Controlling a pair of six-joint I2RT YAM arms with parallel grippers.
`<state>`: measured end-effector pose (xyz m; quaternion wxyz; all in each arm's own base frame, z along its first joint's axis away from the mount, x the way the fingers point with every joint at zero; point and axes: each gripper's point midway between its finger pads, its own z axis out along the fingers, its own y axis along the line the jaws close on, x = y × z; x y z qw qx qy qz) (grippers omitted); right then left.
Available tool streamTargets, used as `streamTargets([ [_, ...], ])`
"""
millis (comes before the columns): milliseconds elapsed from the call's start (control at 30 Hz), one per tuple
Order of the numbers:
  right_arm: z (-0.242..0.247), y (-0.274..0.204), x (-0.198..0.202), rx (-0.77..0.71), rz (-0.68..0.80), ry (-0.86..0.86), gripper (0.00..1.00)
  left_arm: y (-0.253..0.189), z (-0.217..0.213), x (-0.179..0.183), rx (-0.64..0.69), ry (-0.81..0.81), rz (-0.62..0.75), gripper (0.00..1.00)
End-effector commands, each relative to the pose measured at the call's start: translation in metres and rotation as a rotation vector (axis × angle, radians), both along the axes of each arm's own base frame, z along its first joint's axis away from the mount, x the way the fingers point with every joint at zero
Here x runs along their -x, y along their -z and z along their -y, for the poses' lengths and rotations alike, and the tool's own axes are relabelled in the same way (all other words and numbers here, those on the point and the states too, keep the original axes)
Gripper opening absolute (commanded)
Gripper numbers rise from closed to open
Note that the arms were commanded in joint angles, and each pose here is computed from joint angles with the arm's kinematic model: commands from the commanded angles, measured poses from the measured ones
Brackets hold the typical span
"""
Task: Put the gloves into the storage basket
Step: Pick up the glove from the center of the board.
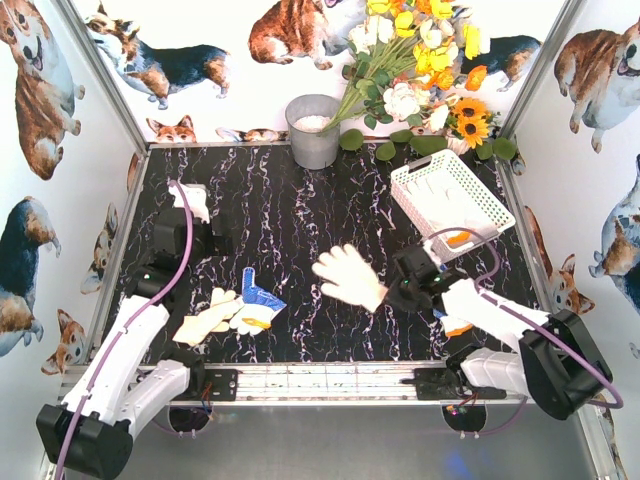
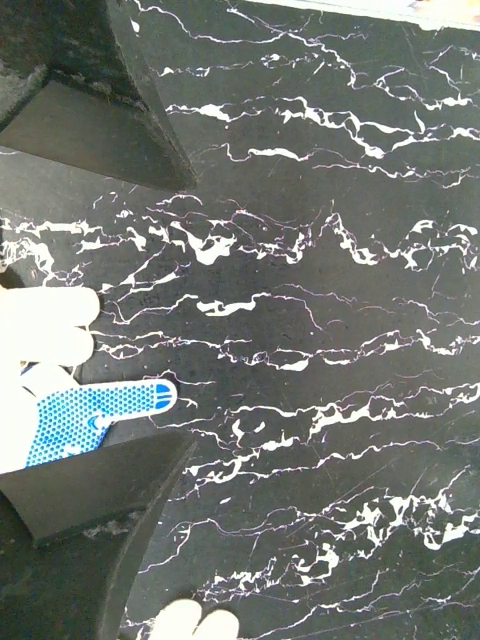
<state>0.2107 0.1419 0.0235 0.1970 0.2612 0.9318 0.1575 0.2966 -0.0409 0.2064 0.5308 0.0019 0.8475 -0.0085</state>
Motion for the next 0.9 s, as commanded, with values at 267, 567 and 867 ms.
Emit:
streamTargets([
  [267,-0.084,-0.014,0.027,-0.076,0.001,-0.202,0.00,0.014,0.015,-0.009,0.037,0.069,-0.040,1.00],
  [567,-0.085,-0.045,0.020,-0.026,0.105,-0.322,0.00,0.041,0.064,0.016,0.250,0.192,-0.118,1.00],
  [867,-0.079,-0.127,0.008,0.074,0.353,-0.652,0.00,0.016,0.119,0.040,0.359,0.465,-0.097,1.00],
])
